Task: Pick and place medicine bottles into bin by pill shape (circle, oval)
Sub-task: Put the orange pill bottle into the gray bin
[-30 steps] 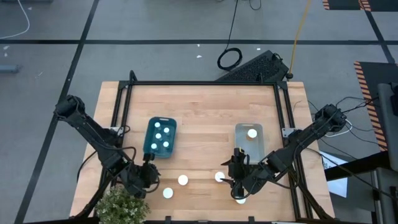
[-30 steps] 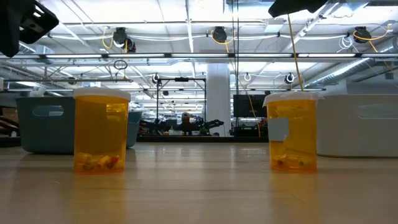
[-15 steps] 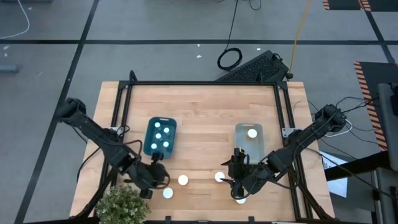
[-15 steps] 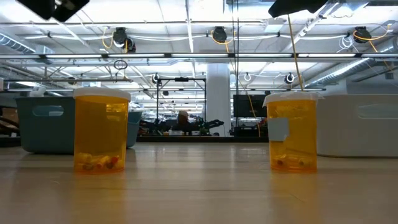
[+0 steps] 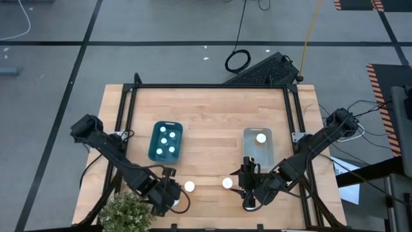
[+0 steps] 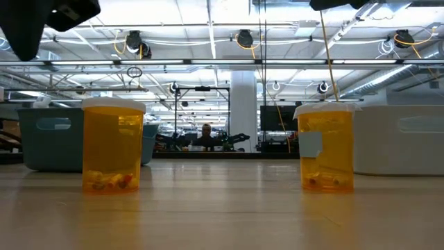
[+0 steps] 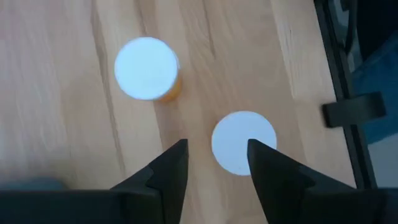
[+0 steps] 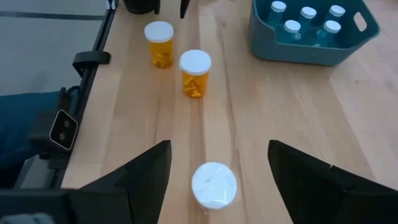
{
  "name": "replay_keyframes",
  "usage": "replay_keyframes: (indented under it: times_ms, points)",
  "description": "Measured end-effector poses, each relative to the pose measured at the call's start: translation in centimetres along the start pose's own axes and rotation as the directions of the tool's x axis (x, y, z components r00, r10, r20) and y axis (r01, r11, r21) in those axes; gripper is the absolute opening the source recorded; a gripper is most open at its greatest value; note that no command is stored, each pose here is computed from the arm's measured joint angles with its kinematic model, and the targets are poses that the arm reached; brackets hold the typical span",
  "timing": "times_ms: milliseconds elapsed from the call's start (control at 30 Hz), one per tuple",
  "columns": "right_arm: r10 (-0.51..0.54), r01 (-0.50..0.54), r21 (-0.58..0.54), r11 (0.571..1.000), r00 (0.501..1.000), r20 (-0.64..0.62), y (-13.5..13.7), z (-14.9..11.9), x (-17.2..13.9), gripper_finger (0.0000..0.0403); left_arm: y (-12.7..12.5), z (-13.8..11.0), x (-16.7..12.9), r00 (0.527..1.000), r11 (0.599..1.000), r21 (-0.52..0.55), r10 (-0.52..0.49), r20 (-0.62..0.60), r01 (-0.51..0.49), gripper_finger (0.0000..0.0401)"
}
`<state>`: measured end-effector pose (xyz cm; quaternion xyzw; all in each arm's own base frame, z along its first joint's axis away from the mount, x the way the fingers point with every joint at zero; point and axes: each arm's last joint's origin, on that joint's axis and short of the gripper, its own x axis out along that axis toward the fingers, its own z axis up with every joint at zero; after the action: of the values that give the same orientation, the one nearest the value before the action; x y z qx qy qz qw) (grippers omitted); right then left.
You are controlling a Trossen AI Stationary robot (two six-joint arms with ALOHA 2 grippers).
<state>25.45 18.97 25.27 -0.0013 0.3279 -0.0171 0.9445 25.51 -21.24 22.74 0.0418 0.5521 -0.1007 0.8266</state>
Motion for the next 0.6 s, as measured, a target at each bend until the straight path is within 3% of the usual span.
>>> replay_keyframes:
  times_ms: [233, 600]
  points:
    - [0.002, -0.002, 0.005, 1.000, 1.000, 0.010, 0.1, 0.1, 0.0, 0.0263, -1.0, -0.4, -0.1, 0.999, 1.000, 0.004, 0.028, 0.028, -0.028, 0.0223]
    - [0.001, -0.002, 0.005, 1.000, 1.000, 0.010, 0.1, 0.1, 0.0, 0.0263, -1.9, -0.7, -0.3, 0.998, 0.999, -0.041, 0.027, 0.058, -0.024, 0.0250]
